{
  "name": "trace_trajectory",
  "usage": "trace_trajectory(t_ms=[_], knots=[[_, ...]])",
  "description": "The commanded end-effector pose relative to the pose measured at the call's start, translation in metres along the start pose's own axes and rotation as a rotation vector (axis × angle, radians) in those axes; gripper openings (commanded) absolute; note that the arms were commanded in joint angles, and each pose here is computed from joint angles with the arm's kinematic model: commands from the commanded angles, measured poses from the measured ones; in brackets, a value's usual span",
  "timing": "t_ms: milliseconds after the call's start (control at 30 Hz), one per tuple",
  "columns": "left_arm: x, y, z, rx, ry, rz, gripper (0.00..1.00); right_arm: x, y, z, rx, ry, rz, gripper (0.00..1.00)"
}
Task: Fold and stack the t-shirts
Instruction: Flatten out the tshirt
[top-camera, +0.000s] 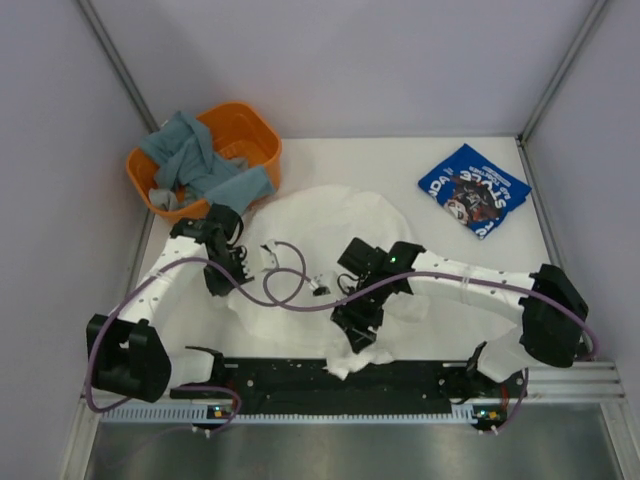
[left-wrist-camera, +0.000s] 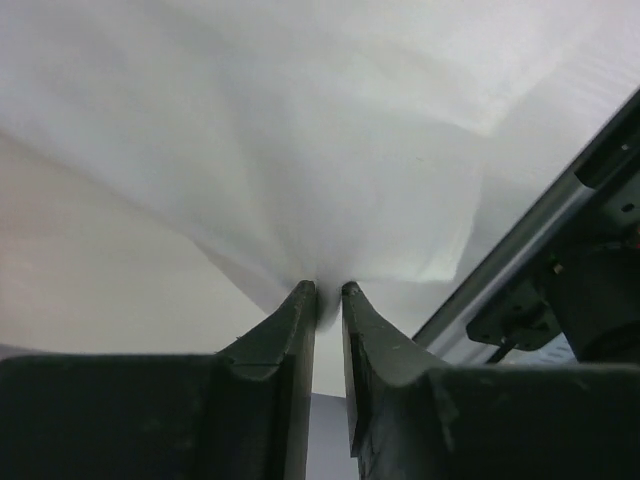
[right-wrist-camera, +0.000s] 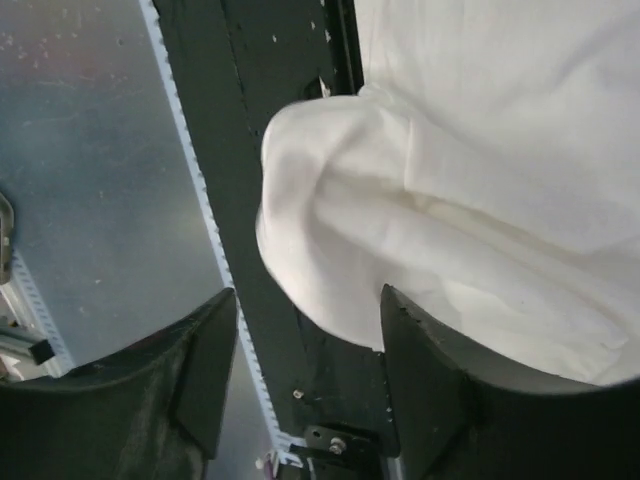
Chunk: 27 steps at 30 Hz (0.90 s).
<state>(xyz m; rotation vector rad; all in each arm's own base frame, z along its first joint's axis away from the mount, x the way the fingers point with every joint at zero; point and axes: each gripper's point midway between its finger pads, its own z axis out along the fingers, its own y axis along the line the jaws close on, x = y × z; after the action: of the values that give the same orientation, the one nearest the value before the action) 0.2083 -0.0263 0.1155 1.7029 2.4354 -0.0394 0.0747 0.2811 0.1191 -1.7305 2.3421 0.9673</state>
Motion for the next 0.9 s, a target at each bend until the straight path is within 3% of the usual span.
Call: trace_trajectory(t_ms=[0,67,133,267,400,600,667,733,867], knots=[[0.017,-0.025,0.02,0.078,0.027,0.07,0.3,-0.015,0.005,0.001,0.038,-0.052,-0.001,0.68],[0.025,-0.028,0.023,0.073,0.052,0.07,0.43,-0.025,-0.004,-0.01,0.129,-0.13,-0.002,0.74],[0.029,-0.028,0.024,0.06,0.069,0.054,0.45,-0.032,-0.018,-0.027,0.247,-0.229,0.018,0.8],[0.049,-0.013,0.028,-0.049,0.163,0.01,0.48,-0.015,-0.079,-0.065,0.446,-0.441,0.429,0.86],[0.074,-0.007,0.038,-0.126,0.28,-0.002,0.5,0.058,-0.157,-0.088,0.675,-0.538,0.883,0.84],[0.084,-0.014,0.046,-0.124,0.311,-0.009,0.56,0.082,-0.214,-0.097,0.787,-0.683,1.014,0.85],[0.085,-0.015,0.046,-0.123,0.315,-0.014,0.56,0.084,-0.229,-0.094,0.784,-0.678,1.031,0.82],[0.086,-0.015,0.048,-0.124,0.317,-0.014,0.57,0.089,-0.242,-0.089,0.799,-0.635,1.043,0.72],[0.083,-0.019,0.052,-0.105,0.297,-0.026,0.57,0.092,-0.267,-0.083,0.771,-0.587,1.055,0.13]])
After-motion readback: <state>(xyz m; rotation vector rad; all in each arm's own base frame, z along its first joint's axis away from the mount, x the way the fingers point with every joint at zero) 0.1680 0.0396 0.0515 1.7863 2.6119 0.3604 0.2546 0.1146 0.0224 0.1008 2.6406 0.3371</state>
